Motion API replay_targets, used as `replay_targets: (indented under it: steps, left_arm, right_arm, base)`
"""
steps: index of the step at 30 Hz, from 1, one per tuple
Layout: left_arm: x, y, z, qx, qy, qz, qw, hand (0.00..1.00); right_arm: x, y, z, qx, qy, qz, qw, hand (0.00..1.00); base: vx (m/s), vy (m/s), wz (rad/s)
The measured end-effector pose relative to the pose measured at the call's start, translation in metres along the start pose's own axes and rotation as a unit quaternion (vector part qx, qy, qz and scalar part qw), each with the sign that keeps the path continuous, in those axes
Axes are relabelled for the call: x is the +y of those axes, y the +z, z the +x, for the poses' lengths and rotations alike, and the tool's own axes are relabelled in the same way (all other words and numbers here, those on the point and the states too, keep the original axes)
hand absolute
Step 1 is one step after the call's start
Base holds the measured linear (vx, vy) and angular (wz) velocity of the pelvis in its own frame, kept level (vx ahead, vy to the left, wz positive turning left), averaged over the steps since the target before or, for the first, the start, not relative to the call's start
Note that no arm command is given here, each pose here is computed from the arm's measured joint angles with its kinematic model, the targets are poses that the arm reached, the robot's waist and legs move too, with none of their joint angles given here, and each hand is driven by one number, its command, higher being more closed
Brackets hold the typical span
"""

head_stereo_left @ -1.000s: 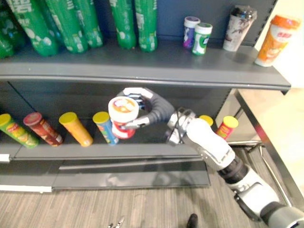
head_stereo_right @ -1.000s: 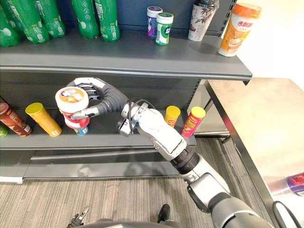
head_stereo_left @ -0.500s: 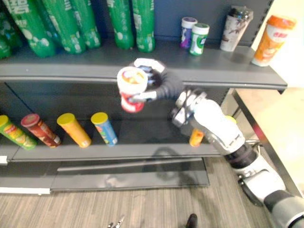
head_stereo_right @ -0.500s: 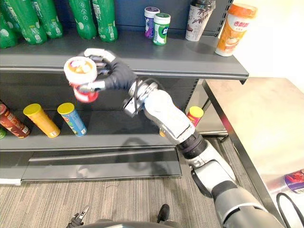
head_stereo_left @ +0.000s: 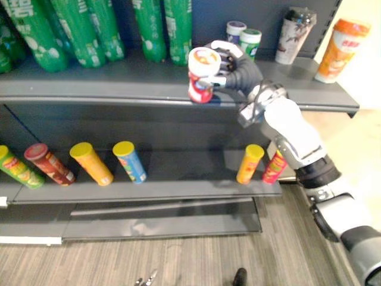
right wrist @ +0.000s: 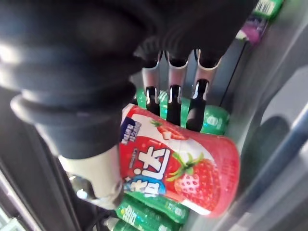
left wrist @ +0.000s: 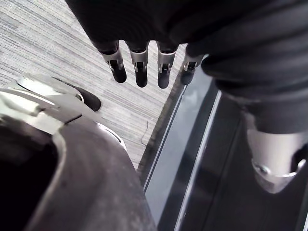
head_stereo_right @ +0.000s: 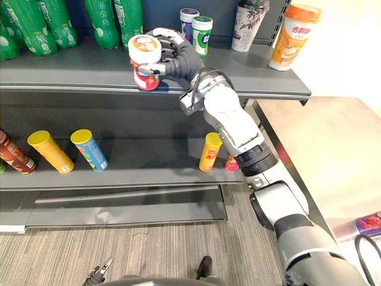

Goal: Put the gum and the chips on the shelf.

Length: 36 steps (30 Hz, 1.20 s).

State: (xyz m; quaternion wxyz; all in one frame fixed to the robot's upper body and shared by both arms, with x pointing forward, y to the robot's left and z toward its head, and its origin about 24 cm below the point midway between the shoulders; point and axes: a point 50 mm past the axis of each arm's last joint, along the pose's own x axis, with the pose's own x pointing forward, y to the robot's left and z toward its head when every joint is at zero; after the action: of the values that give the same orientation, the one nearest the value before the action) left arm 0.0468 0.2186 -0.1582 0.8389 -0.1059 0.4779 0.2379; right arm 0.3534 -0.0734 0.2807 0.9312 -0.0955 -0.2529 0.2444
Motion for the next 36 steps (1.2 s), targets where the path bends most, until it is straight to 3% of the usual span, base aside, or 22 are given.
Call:
replay_targets:
  steps: [19,36]
  left_arm:
    - [0.002,0.003,0.001,-0.002,-0.004,0.003,1.000,0.00]
    - [0.000,0.009,0.003,-0.011,-0.012,0.008,1.000,0.00]
  right_arm:
    - [-0.069,-0.022,-0.014,0.075,-0.087,-0.038,0.993,1.00]
    - [-0.083,-0.014,-0.015,0.061,-0.083,-0.058,0.993,1.00]
  base:
    - [0.00,0.000,0.00]
    - [0.00,0.000,0.00]
